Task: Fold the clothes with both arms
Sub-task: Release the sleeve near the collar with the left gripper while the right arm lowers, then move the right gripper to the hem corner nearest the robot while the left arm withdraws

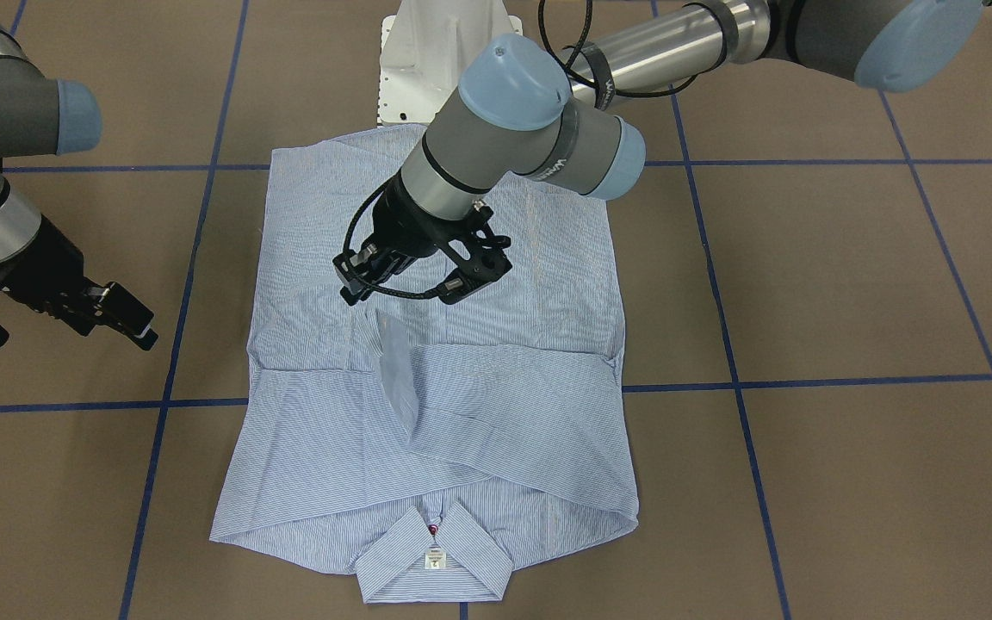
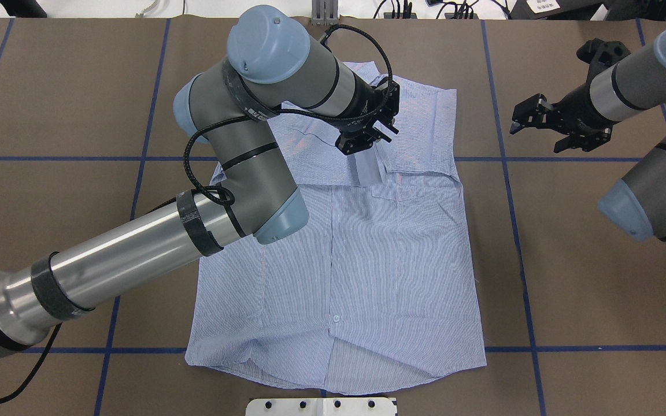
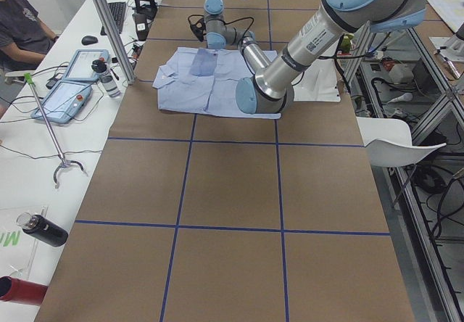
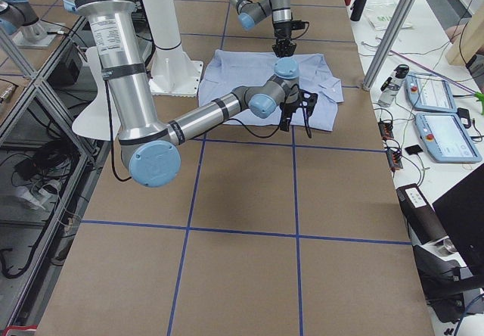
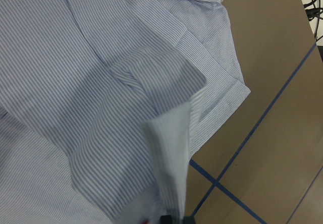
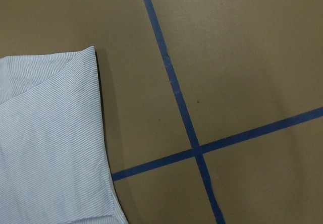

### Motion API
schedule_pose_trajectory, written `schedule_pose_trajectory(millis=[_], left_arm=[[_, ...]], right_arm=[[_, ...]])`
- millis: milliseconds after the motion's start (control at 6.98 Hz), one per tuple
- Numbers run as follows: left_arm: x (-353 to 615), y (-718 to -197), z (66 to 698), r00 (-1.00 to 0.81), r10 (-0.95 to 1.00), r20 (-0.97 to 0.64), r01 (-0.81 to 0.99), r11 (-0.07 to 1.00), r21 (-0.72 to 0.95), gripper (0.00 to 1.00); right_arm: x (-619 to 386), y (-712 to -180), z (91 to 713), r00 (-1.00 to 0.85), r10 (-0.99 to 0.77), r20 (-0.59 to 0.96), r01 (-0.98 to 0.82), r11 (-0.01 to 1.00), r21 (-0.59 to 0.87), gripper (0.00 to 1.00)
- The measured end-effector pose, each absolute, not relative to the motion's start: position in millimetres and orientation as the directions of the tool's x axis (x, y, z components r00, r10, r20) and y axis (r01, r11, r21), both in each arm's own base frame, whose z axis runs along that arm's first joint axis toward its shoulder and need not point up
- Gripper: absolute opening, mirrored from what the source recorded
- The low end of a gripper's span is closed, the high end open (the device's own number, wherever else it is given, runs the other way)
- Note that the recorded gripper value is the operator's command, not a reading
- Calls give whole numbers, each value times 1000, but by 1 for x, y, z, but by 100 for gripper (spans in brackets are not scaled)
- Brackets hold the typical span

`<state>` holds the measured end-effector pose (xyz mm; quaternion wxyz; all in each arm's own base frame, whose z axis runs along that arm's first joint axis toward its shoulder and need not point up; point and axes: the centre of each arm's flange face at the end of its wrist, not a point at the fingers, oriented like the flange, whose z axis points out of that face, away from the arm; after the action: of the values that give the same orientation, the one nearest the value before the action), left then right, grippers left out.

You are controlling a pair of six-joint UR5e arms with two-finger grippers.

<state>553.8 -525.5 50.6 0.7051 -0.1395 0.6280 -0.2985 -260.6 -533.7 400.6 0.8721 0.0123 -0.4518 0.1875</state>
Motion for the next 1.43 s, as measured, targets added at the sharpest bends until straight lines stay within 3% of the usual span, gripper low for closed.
schedule_pose_trajectory(millis=[573,859,1146,1432], left_arm=[[540,-512,43,-3,-558,-830,218,809,-545,73],[507,-493,79,-3,-507,-862,218,841,-495,73],[458,-473,133,21,-429,-903,239,879,-412,72],[415,-462,157,16,-390,-921,261,890,-373,72]], right_arm=[[-281,-504,380,489,341,803,-331,924,-191,100],[-322,-464,348,443,395,805,-333,906,-261,100],[-391,-384,318,406,441,800,-408,871,-274,100],[-436,-284,326,373,498,783,-504,817,-279,98]])
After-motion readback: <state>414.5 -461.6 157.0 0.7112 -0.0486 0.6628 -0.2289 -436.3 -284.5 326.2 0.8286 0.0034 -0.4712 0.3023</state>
